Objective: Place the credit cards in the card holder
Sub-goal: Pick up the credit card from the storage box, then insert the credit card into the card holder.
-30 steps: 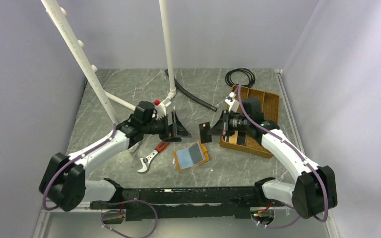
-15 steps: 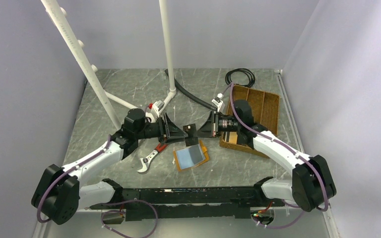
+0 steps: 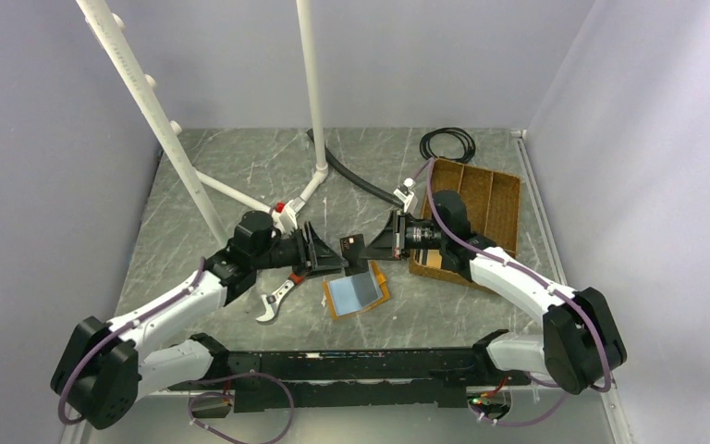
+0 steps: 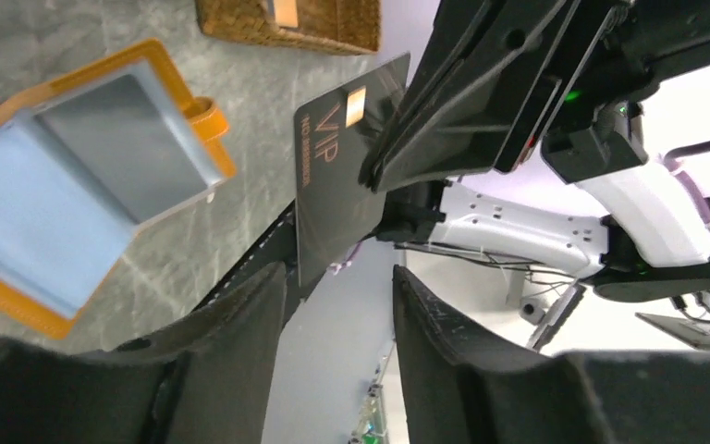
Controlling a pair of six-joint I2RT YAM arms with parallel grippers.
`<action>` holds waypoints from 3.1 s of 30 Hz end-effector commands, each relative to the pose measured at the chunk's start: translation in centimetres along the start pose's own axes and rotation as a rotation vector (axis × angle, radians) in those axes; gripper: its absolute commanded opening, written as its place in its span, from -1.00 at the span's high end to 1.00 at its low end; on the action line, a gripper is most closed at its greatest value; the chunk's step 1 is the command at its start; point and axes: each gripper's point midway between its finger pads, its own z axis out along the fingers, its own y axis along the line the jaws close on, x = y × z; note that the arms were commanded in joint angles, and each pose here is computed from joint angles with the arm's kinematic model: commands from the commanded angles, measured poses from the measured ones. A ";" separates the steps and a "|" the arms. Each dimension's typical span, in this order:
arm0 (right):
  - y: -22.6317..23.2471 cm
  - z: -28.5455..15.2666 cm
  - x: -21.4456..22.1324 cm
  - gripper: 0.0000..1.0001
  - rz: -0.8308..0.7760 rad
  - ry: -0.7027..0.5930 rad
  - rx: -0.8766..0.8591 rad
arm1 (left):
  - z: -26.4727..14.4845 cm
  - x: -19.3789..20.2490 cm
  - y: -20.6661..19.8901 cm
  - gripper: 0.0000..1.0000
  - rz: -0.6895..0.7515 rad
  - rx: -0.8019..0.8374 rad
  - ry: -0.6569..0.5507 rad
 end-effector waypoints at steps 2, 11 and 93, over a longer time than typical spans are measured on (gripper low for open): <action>1.5 -0.3 -0.7 1.00 -0.065 -0.024 -0.029 | -1.9 -0.8 -0.2 -0.38 0.054 -0.086 -0.099; 3.8 0.0 0.1 1.00 -0.052 0.004 -0.156 | -0.7 -1.0 -2.8 -0.46 0.048 0.104 -0.074; -18.9 -0.6 5.8 1.00 0.010 0.117 0.769 | 4.8 3.6 13.8 1.00 -0.228 -0.309 0.109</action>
